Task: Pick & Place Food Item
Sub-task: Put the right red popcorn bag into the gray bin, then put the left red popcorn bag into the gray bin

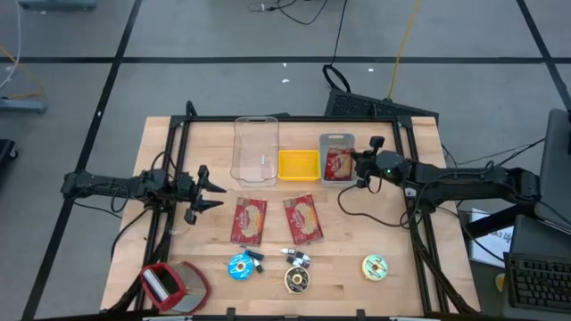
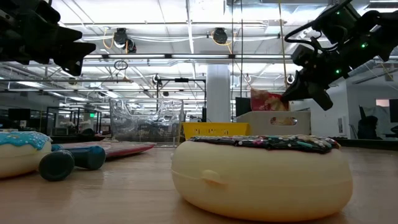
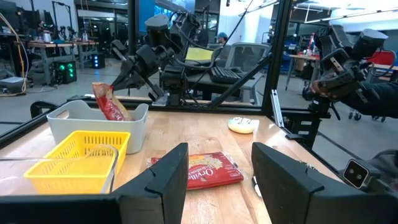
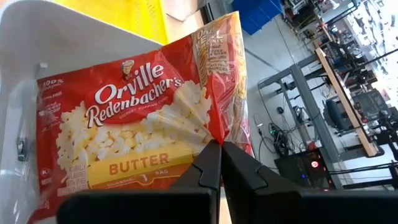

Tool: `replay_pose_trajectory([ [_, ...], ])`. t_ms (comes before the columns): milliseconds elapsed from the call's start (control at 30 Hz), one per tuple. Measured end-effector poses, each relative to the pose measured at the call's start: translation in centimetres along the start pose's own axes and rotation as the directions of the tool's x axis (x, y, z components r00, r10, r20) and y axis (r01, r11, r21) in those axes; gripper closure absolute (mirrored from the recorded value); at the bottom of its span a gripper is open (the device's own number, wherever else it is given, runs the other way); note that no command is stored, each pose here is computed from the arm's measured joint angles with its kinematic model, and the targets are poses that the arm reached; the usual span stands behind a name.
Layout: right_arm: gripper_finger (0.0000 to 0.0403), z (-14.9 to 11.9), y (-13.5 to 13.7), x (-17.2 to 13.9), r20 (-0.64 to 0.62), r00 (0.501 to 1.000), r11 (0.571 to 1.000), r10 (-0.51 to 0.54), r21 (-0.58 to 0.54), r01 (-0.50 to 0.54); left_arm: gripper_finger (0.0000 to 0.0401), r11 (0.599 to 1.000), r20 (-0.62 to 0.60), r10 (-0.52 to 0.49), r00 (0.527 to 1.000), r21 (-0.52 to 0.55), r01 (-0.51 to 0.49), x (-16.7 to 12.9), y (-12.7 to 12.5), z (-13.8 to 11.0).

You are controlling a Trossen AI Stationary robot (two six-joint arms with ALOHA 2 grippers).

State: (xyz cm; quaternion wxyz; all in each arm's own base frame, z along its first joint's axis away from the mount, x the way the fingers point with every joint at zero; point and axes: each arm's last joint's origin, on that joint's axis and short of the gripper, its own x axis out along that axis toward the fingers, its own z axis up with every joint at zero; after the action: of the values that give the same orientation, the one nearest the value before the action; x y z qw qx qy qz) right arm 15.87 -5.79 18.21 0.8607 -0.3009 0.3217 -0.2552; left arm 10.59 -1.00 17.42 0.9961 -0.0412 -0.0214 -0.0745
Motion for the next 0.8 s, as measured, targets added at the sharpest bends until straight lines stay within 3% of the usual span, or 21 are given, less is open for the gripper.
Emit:
replay_pose_trajectory([
  [333, 0.0378, 0.0, 0.0, 0.0, -0.004, 1.0, 0.999, -0.006, 0.045, 0.006, 0.0221, 1.0, 0.0, 0.0, 1.0, 0.0, 0.0, 0.0, 0.0, 0.0],
  [600, 0.0316, 0.0, -0.2, 0.0, -0.028, 0.998, 0.993, -0.051, 0.104, 0.054, 0.0221, 1.0, 0.0, 0.001, 1.0, 0.0, -0.001, 0.0, 0.0, 0.0],
  [800, 0.0272, 1.0, -0.8, -0.1, 0.063, 0.992, 0.985, -0.112, 0.139, 0.102, 0.0221, 1.0, 0.0, 0.0, 1.0, 0.0, 0.0, 0.0, 0.0, 0.0],
])
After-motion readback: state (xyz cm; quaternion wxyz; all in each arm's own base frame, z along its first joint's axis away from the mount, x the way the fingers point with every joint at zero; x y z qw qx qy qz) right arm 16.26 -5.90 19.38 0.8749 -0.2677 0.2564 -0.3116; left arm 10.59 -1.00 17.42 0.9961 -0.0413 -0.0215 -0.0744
